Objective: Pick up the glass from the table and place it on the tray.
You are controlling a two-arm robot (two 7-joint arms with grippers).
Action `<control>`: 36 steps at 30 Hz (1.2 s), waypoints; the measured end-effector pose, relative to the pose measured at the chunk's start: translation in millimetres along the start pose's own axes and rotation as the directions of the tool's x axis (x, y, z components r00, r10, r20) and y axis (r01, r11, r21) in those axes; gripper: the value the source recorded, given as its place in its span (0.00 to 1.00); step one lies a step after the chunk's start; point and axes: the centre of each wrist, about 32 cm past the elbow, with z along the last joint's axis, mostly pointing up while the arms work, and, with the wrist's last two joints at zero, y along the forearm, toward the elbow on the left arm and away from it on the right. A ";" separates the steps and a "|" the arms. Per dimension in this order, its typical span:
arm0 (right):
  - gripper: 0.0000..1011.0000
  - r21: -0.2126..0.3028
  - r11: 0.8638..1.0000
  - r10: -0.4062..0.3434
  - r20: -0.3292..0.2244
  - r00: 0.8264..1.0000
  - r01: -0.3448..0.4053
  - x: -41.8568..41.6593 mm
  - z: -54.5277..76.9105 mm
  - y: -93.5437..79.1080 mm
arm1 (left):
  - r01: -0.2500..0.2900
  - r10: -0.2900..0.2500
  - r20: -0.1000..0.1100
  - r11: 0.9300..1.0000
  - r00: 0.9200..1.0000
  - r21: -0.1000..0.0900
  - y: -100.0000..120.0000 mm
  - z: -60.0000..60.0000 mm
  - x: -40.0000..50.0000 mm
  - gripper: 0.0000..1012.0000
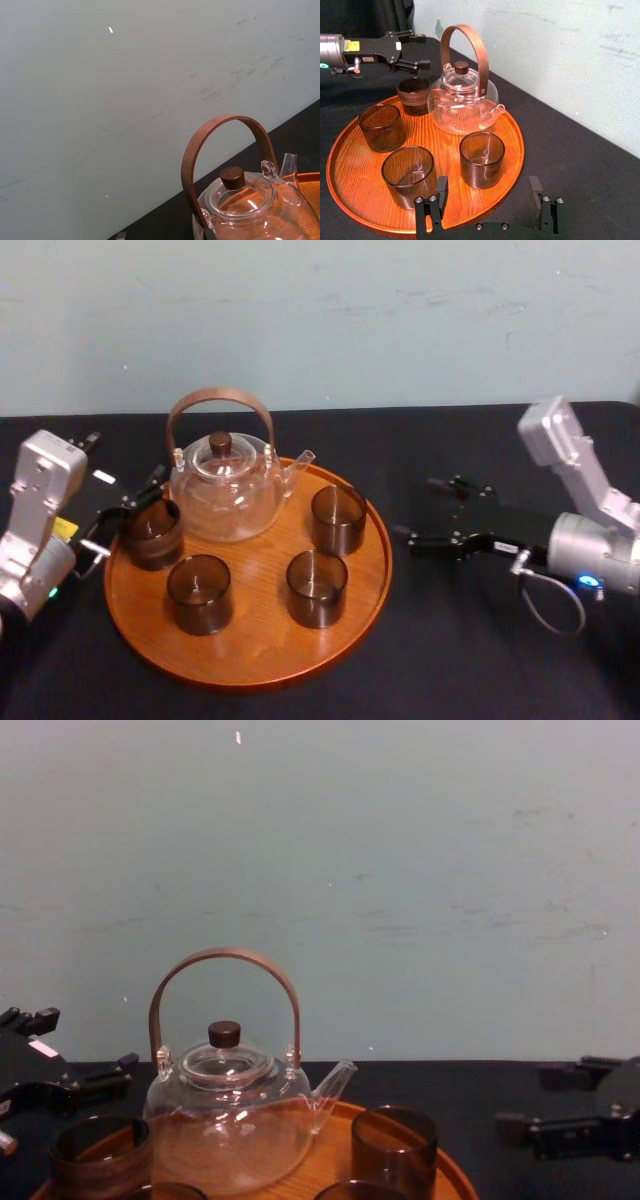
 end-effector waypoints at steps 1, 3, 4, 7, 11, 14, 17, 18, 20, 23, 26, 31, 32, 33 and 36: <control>0.99 0.009 1.000 -0.002 0.004 1.000 0.002 0.5 -0.3 -4.7 | 0.000 0.000 0.000 1.000 1.000 0.000 0.0 0.0 0.0 0.99; 0.99 0.022 1.000 -0.011 0.010 1.000 0.011 1.0 -0.8 -10.6 | 0.000 0.000 0.000 1.000 1.000 0.000 0.0 0.0 0.0 0.99; 0.99 0.022 1.000 -0.011 0.010 1.000 0.011 1.0 -0.8 -10.6 | 0.000 0.000 0.000 1.000 1.000 0.000 0.0 0.0 0.0 0.99; 0.99 0.049 0.998 -0.044 0.011 0.999 0.044 1.4 -1.3 -17.5 | 0.000 0.000 0.000 1.000 1.000 0.000 0.0 0.0 0.0 0.99; 0.99 0.090 0.989 -0.113 -0.006 0.994 0.113 0.5 -2.4 -21.2 | 0.000 0.000 0.000 1.000 1.000 0.000 0.0 0.0 0.0 0.99; 0.99 0.126 0.975 -0.181 -0.026 0.983 0.183 -1.6 -4.1 -21.2 | 0.000 0.000 0.000 1.000 1.000 0.000 0.0 0.0 0.0 0.99; 0.99 0.155 0.955 -0.246 -0.055 0.968 0.251 -4.5 -6.3 -18.5 | 0.000 0.000 0.000 1.000 1.000 0.000 0.0 0.0 0.0 0.99; 0.99 0.159 0.950 -0.263 -0.062 0.963 0.270 -5.2 -7.2 -17.6 | 0.000 0.000 0.000 1.000 1.000 0.000 0.0 0.0 0.0 0.99; 0.99 0.166 0.934 -0.306 -0.084 0.948 0.316 -6.8 -10.5 -14.5 | 0.000 0.000 0.000 1.000 1.000 0.000 0.0 0.0 0.0 0.99; 0.99 0.171 0.913 -0.357 -0.107 0.928 0.371 -8.0 -15.4 -10.8 | 0.000 0.000 0.000 1.000 1.000 0.000 0.0 0.0 0.0 0.99; 0.99 0.175 0.894 -0.395 -0.128 0.910 0.412 -8.8 -22.3 -7.0 | 0.000 0.000 0.000 1.000 1.000 0.000 0.0 0.0 0.0 0.99; 0.99 0.177 0.882 -0.417 -0.139 0.898 0.437 -8.8 -32.6 -3.2 | 0.000 0.000 0.000 1.000 1.000 0.000 0.0 0.0 0.0 0.99; 0.99 0.177 0.879 -0.422 -0.142 0.896 0.442 -9.0 -36.3 -1.9 | 0.000 0.000 0.000 1.000 1.000 0.000 0.0 0.0 0.0 0.99; 0.99 0.177 0.879 -0.423 -0.143 0.895 0.444 -9.3 -37.8 -1.3 | 0.000 0.000 0.000 1.000 1.000 0.000 0.0 0.0 0.0 0.99; 0.99 0.175 0.876 -0.427 -0.149 0.892 0.448 -9.7 -44.2 1.1 | 0.000 0.000 0.000 1.000 1.000 0.000 0.0 0.0 0.0 0.99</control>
